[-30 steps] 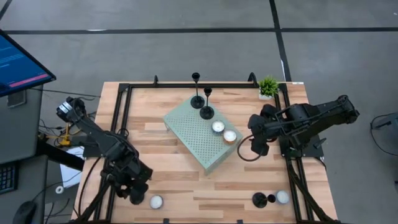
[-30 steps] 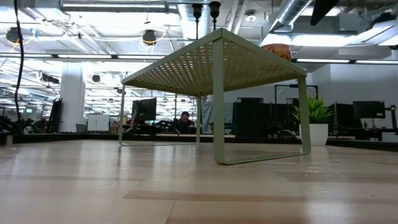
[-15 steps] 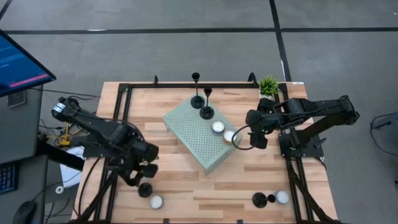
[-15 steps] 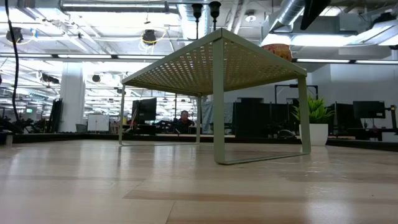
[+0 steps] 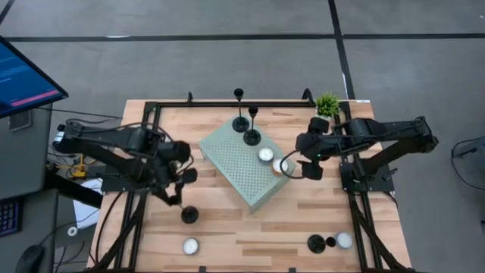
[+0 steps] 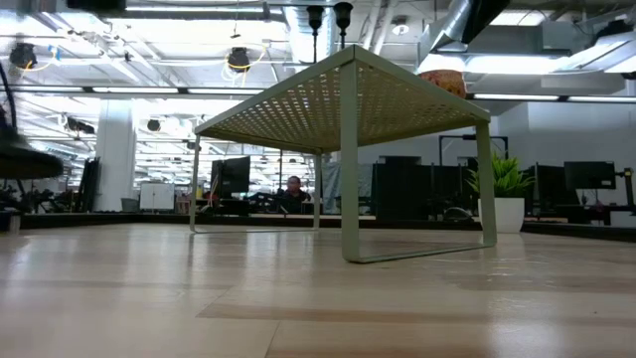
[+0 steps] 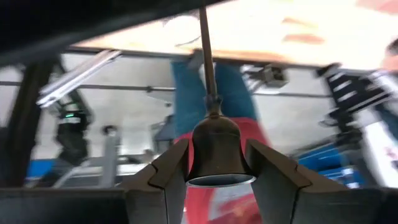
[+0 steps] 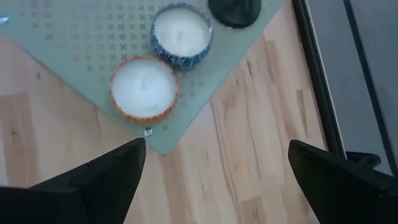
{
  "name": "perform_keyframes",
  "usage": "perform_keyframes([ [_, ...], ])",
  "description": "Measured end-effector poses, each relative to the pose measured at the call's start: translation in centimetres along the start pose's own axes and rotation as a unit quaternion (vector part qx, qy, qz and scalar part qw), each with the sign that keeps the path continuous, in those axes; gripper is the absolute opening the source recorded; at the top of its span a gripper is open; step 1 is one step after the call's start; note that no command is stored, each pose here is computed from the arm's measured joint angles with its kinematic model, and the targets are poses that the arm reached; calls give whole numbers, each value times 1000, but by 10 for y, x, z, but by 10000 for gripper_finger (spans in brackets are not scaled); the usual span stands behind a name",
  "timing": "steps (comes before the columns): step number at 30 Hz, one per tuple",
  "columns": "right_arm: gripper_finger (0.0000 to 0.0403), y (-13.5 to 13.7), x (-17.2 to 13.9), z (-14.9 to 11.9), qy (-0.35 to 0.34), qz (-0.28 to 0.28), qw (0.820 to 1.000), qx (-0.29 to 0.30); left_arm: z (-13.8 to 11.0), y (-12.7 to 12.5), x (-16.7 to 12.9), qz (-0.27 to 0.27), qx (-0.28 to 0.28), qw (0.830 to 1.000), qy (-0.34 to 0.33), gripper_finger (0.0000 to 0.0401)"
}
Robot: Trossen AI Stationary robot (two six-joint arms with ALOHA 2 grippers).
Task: Pick & Place candle stick holders
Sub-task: Put the left black candle holder on the shelf
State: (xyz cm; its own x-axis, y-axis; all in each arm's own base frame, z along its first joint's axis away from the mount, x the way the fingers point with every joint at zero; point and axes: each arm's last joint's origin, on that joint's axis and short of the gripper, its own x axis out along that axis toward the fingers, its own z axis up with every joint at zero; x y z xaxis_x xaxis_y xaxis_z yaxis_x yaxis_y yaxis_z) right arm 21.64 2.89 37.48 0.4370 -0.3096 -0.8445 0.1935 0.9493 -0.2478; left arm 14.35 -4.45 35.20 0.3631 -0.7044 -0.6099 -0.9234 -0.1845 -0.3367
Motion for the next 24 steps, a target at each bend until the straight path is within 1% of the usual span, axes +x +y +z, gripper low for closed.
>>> perform_keyframes([
  [6, 384, -6, 3, 5, -14, -5, 1000, 10, 16, -11, -5, -41, -37, 997, -55, 149],
  [9, 384, -7, 3, 5, -13, -5, 1000, 9, 24, -15, 0, -38, -46, 995, -76, 149],
  [13, 384, -7, 3, 5, -13, -5, 1000, 9, 37, -18, 10, -19, -50, 995, -90, 149],
  [18, 384, -7, 3, 5, -13, -5, 1000, 9, 47, -25, 12, -17, -34, 994, -100, 149],
  [21, 384, -7, 3, 5, -12, -5, 1000, 9, 49, -26, 11, -21, -26, 994, -103, 149],
  [24, 384, -7, 3, 5, -12, -5, 1000, 9, 49, -26, 9, -28, -6, 994, -104, 154],
])
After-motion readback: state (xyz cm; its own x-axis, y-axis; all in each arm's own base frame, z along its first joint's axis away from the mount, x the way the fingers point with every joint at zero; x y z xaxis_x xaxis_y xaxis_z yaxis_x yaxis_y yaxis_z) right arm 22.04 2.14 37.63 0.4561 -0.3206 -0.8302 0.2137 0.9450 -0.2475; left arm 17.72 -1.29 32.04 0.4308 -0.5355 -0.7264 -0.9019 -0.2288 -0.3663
